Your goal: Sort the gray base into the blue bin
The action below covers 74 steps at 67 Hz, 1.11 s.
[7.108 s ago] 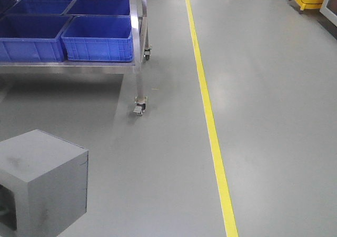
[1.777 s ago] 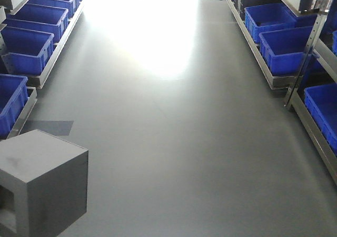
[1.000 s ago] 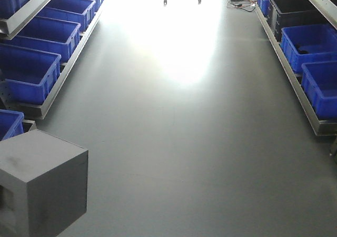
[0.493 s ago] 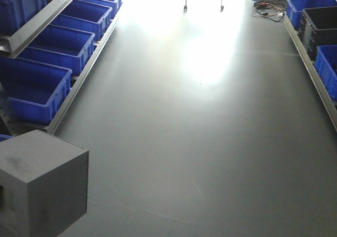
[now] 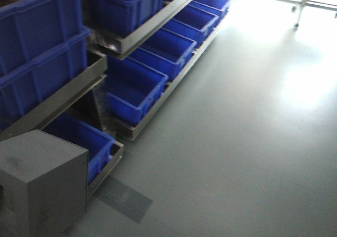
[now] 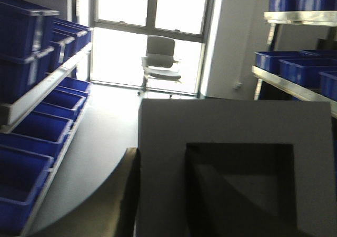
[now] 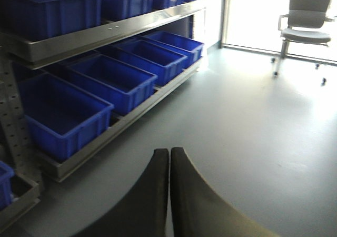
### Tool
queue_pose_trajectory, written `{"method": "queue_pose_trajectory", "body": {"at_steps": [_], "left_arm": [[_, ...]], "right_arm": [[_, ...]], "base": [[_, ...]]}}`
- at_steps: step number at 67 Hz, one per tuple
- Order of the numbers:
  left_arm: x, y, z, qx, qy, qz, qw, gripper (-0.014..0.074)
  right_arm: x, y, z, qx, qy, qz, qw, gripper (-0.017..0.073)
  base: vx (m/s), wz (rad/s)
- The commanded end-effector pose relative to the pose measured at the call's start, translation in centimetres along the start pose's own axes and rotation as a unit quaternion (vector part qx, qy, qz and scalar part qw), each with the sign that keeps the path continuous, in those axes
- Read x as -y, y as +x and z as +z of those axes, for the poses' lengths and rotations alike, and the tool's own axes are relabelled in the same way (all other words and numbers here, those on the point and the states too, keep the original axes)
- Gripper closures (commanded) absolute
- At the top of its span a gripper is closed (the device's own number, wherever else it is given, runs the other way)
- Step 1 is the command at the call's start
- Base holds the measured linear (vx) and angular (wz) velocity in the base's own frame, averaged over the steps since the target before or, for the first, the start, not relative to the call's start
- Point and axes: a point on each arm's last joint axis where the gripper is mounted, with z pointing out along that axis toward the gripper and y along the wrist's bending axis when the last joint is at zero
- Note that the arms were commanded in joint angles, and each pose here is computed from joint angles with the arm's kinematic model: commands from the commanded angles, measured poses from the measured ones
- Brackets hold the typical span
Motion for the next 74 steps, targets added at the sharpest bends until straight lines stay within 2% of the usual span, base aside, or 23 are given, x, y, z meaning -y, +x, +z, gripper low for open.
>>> {"method": "queue_pose_trajectory", "body": {"at_steps": [1, 32, 74], "left_arm": [[0.59, -1.91, -0.13, 0.062, 0.026, -0.006, 0.998, 0.0601], [0.59, -1.91, -0.13, 0.062, 0.026, -0.006, 0.998, 0.0601], [0.59, -1.91, -0.13, 0.062, 0.026, -0.006, 0.998, 0.0601]], "right_arm": [[-0.01, -0.58, -0.04, 0.041, 0.000, -0.010, 0.999, 0.0564], [-0.01, -0.58, -0.04, 0.041, 0.000, -0.010, 0.999, 0.0564], [-0.01, -0.59, -0.04, 0.041, 0.000, -0.010, 0.999, 0.0564]], "base": [[0.30, 0.99], [0.25, 0.88], [0.18, 0.71]]}}
